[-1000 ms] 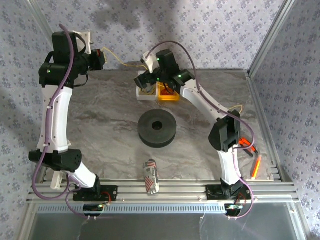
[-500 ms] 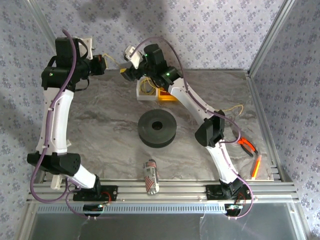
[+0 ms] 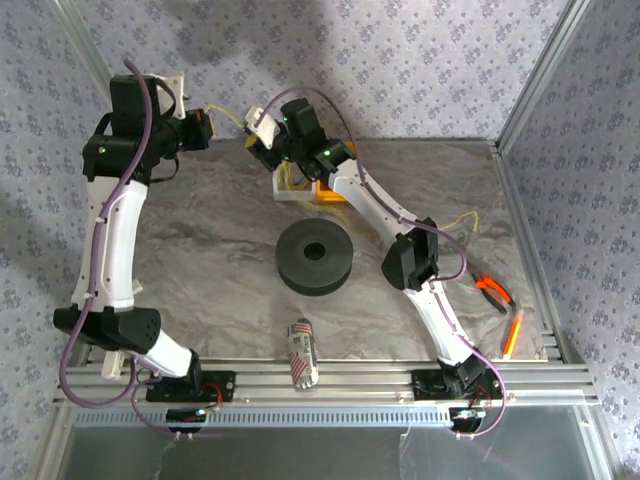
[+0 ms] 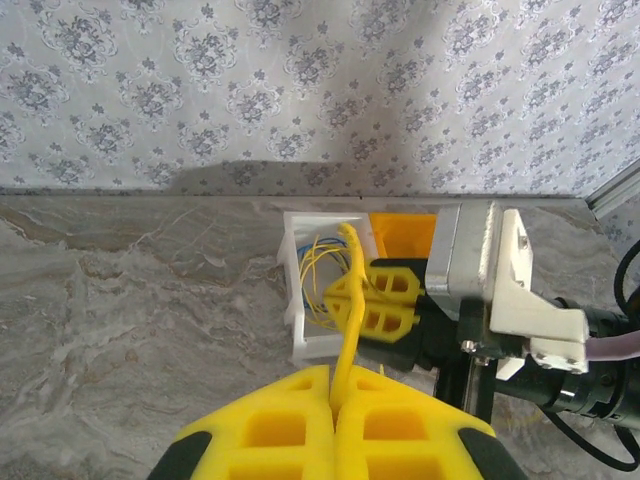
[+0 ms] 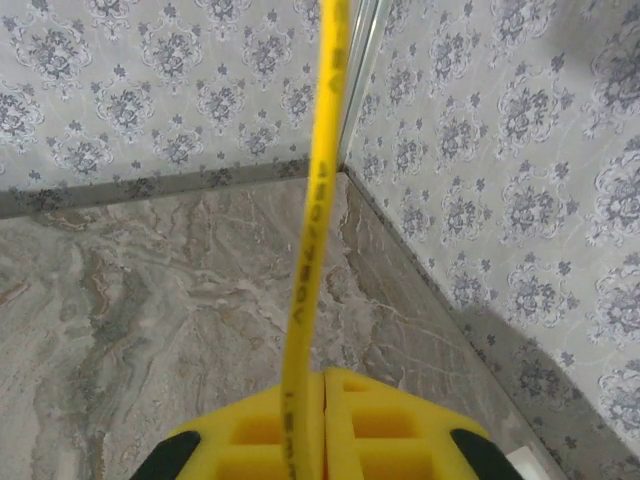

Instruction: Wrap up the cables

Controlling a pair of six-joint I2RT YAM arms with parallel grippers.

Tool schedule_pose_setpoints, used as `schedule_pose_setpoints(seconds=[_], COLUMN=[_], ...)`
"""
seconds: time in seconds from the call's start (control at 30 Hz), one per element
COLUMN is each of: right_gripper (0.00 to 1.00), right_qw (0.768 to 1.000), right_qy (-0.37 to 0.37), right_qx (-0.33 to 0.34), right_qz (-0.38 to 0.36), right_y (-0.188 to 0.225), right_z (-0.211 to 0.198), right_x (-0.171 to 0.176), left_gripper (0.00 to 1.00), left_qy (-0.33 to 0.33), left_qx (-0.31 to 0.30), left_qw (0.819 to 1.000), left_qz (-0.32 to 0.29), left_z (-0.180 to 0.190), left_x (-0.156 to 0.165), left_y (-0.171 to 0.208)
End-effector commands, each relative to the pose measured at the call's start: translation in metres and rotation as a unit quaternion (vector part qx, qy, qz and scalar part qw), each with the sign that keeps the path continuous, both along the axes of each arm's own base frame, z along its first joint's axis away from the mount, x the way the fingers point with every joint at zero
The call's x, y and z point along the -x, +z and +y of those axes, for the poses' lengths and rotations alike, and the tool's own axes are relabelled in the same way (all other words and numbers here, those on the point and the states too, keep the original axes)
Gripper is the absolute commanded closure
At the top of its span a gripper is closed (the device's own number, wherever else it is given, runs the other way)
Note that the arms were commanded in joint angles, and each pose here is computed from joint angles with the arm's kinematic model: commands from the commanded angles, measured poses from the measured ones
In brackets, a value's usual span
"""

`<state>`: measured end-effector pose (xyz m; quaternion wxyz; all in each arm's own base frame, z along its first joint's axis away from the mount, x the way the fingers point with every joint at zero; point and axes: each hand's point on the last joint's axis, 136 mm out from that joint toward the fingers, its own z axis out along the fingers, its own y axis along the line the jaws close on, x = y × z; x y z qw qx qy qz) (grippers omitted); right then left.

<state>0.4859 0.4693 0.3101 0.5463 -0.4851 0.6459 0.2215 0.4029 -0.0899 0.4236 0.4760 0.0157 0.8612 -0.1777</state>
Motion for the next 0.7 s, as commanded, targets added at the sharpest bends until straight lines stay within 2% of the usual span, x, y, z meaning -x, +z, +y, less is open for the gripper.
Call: schedule_pose_setpoints(seconds=[0.0,0.07,0.2,0.33,0.37,0.5,0.57,0.67], right_gripper=[0.97,1.0,1.0,1.0,1.0,1.0,1.0,1.0], right_qw=[1.0,0.999,0.999,0.996,0.995,0.992,0.992,0.992], right_qy=[-0.015,-0.013,-0.001,0.016,0.02,0.027,0.023,0.015], right_qx=[-0.013,-0.011,0.009,0.044,0.053,0.076,0.076,0.071], right_qz=[-0.024,-0.028,-0.048,-0.077,-0.083,-0.097,-0.099,-0.102], right_y=[0.011,0.009,0.003,-0.007,-0.01,-0.02,-0.02,-0.015], right_z=[0.002,0.003,0.007,0.009,0.009,0.006,0.003,-0.003], right_x=[-0.009,-0.01,-0.007,-0.005,-0.005,-0.008,-0.012,-0.019], left_gripper=[1.0,1.0,0.99,0.45,0.37,0.23,0.19,0.16], left_qy=[-0.007,-0.003,0.011,0.012,0.013,0.028,0.021,-0.006], left_qx=[0.004,-0.002,-0.007,-0.005,-0.002,-0.007,-0.006,0.033], left_qw=[1.0,1.0,1.0,1.0,1.0,0.998,0.996,0.988], left_qz=[-0.017,-0.01,0.016,0.028,0.027,0.05,0.087,0.152], left_z=[-0.001,0.002,0.013,0.024,0.027,0.041,0.04,0.024], left_x=[0.015,0.019,0.026,0.043,0.049,0.07,0.079,0.085], left_y=[0.012,0.006,-0.016,-0.029,-0.032,-0.056,-0.084,-0.135])
